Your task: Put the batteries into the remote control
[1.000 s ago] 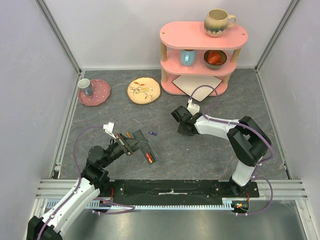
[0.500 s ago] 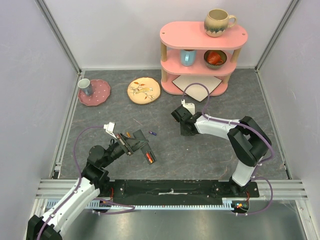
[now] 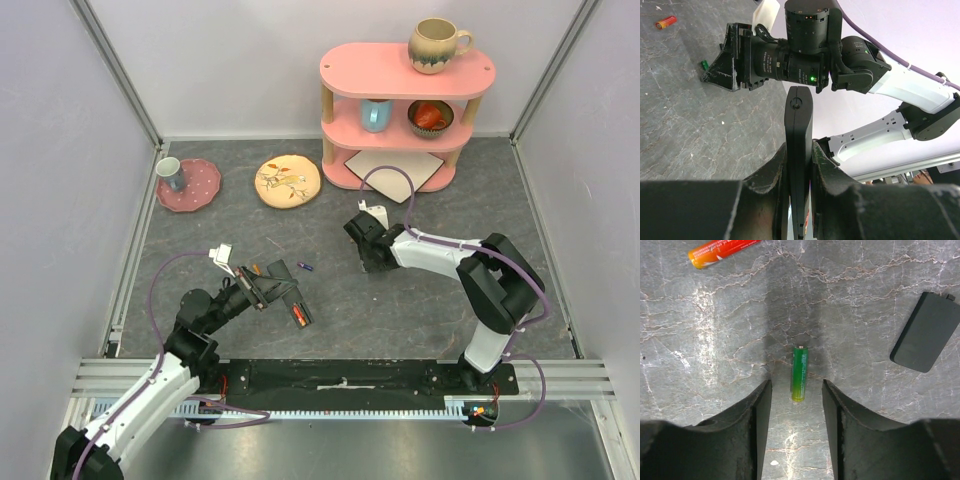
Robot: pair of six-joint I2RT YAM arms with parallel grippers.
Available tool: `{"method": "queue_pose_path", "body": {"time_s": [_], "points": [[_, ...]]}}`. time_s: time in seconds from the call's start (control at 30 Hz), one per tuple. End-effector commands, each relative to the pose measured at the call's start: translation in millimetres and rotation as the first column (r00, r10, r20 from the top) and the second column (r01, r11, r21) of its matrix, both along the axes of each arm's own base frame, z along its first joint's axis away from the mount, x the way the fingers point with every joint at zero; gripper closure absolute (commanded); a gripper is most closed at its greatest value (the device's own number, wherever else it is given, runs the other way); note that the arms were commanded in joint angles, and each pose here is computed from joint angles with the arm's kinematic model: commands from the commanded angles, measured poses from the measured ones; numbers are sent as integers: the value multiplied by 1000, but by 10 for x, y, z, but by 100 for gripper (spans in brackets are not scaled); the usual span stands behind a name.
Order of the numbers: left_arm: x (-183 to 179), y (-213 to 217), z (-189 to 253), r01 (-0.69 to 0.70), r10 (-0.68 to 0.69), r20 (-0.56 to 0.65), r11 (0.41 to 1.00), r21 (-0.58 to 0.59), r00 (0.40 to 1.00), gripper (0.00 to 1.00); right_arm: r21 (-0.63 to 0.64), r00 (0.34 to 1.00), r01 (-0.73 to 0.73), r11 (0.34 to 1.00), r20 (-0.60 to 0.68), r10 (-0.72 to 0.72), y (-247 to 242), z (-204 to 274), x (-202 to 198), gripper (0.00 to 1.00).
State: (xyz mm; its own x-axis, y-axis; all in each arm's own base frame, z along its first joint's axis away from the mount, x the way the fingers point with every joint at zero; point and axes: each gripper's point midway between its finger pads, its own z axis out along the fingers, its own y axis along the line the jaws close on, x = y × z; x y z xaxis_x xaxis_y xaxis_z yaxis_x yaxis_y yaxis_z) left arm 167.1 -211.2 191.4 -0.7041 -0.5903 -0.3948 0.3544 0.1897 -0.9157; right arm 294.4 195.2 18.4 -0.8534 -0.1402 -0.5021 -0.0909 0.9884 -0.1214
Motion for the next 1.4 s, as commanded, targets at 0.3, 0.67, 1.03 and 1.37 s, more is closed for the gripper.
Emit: {"method": "queue_pose_path", "body": {"time_s": [0.3, 0.67, 1.03, 1.37], "points": [[25, 3, -38, -5, 5, 15, 1000, 6, 1000, 98, 56, 1000, -20, 998, 4, 20, 146, 91, 111, 46], [19, 2, -11, -2, 2, 24, 1000, 4, 1000, 98, 186, 991, 101, 977, -103, -83, 64, -115, 66, 72], [22, 2, 0, -5, 5, 19, 1000, -3, 1000, 98, 517, 848, 491, 701, -100, -521, 145, 298, 255, 100], [46, 50, 36, -40, 40, 17, 999, -21, 999, 98, 510, 518, 765, 394, -122, -847, 67, 308, 274, 94]]}}
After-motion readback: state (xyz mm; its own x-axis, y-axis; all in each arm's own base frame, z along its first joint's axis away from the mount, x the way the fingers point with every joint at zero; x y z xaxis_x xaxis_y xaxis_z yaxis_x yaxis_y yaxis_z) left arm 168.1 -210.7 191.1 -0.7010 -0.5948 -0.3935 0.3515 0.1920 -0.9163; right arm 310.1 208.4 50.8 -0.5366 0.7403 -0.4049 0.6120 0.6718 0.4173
